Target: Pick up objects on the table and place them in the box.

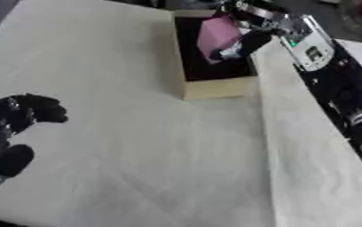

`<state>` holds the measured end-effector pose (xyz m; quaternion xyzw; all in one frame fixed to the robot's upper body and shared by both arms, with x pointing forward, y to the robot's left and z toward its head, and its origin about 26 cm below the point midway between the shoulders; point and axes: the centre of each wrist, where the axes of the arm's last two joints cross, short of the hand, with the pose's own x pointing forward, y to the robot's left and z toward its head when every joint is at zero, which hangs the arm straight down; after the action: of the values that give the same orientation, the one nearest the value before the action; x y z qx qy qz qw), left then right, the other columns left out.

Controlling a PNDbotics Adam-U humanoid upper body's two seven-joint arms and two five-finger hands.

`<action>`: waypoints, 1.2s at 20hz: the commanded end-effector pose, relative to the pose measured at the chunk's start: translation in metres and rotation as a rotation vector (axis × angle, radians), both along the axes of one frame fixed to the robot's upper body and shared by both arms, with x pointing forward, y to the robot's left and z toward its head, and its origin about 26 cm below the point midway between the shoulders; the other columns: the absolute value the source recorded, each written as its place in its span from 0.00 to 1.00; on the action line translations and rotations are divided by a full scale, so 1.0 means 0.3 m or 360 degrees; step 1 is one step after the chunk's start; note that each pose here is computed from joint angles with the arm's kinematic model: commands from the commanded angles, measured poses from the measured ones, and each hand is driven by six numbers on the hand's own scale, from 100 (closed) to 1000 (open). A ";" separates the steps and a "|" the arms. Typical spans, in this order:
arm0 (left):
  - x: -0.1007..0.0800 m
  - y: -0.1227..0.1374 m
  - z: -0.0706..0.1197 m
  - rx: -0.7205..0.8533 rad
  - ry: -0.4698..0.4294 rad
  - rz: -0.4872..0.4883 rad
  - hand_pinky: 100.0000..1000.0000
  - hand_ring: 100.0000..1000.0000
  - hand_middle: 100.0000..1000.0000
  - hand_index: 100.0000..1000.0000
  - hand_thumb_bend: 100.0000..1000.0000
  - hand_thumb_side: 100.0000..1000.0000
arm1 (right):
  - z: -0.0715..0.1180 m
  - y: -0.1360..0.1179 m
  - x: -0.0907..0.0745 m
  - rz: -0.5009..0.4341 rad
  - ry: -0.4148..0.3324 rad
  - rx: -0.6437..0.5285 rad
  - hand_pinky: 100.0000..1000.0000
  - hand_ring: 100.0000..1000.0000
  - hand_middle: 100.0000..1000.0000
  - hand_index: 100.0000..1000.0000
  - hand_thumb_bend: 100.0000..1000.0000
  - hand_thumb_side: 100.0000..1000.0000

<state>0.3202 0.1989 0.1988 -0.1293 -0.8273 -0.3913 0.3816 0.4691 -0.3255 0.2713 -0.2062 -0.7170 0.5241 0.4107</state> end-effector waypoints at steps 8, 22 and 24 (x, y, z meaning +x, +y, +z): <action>-0.007 -0.008 0.027 -0.0004 -0.0049 -0.0026 0.80 0.70 0.65 0.78 0.53 0.63 | -0.029 0.004 0.017 -0.0047 -0.0002 -0.0080 0.70 0.69 0.66 0.65 0.49 0.23; -0.007 -0.005 0.025 -0.0008 -0.0045 -0.0021 0.80 0.70 0.65 0.78 0.53 0.63 | -0.046 -0.019 0.011 -0.0153 -0.0190 -0.0099 0.71 0.73 0.79 0.97 0.76 0.40; -0.007 -0.004 0.023 -0.0007 -0.0043 -0.0019 0.80 0.70 0.65 0.78 0.53 0.63 | -0.048 -0.025 0.010 -0.0164 -0.0208 -0.0092 0.72 0.73 0.81 0.98 0.78 0.42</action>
<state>0.3204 0.1982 0.2000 -0.1299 -0.8281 -0.3921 0.3789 0.4747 -0.3219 0.2410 -0.2651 -0.7132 0.5158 0.3939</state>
